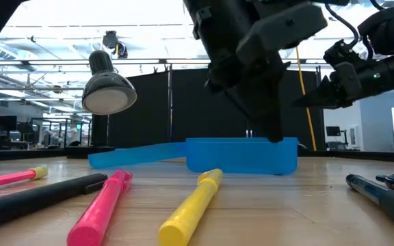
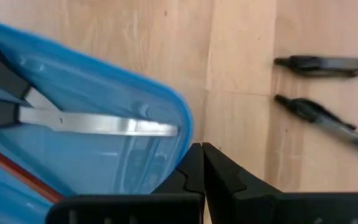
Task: Pick & place school supplies into a supply box
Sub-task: Adjust the supply box
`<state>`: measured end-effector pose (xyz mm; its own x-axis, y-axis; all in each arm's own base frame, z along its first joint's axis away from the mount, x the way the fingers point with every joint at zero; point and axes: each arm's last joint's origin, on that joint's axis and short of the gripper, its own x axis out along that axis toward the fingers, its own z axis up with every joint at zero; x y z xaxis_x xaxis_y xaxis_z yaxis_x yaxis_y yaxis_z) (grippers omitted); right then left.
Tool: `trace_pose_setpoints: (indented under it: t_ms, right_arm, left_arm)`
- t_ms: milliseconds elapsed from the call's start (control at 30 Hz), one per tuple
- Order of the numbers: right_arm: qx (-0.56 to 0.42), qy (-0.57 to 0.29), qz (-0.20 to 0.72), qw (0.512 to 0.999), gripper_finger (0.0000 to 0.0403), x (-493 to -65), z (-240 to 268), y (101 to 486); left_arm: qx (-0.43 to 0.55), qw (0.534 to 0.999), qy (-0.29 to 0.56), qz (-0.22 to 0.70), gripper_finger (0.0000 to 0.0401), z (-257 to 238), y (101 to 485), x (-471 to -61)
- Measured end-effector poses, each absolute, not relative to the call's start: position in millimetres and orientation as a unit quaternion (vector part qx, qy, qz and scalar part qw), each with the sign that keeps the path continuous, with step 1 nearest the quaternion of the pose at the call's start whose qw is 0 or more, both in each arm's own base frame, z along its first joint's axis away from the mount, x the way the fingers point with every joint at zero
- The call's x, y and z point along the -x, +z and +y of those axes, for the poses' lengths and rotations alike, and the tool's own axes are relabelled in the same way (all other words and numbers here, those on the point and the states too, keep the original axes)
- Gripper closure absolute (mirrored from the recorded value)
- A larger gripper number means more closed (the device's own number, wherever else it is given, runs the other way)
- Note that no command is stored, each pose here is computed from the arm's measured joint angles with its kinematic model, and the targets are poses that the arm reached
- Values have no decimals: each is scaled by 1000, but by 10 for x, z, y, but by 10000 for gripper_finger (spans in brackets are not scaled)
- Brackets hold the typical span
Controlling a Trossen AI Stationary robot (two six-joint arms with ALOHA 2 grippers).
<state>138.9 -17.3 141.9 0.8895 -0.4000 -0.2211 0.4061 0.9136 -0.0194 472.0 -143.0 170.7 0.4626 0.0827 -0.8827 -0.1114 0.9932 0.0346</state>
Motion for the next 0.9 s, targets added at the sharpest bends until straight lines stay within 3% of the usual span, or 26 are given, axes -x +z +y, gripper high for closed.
trace_pose_setpoints:
  t_ms: [767, 900]
  right_arm:
    - [-14, -207, 116, 971, 403, -1387, -172, 1409]
    - [-14, -196, 124, 973, 403, -1386, -167, 1394]
  left_arm:
    - [12, 862, 69, 501, 396, -1042, 1635, -4884]
    - [15, 858, 33, 513, 399, -1033, 1630, -4882]
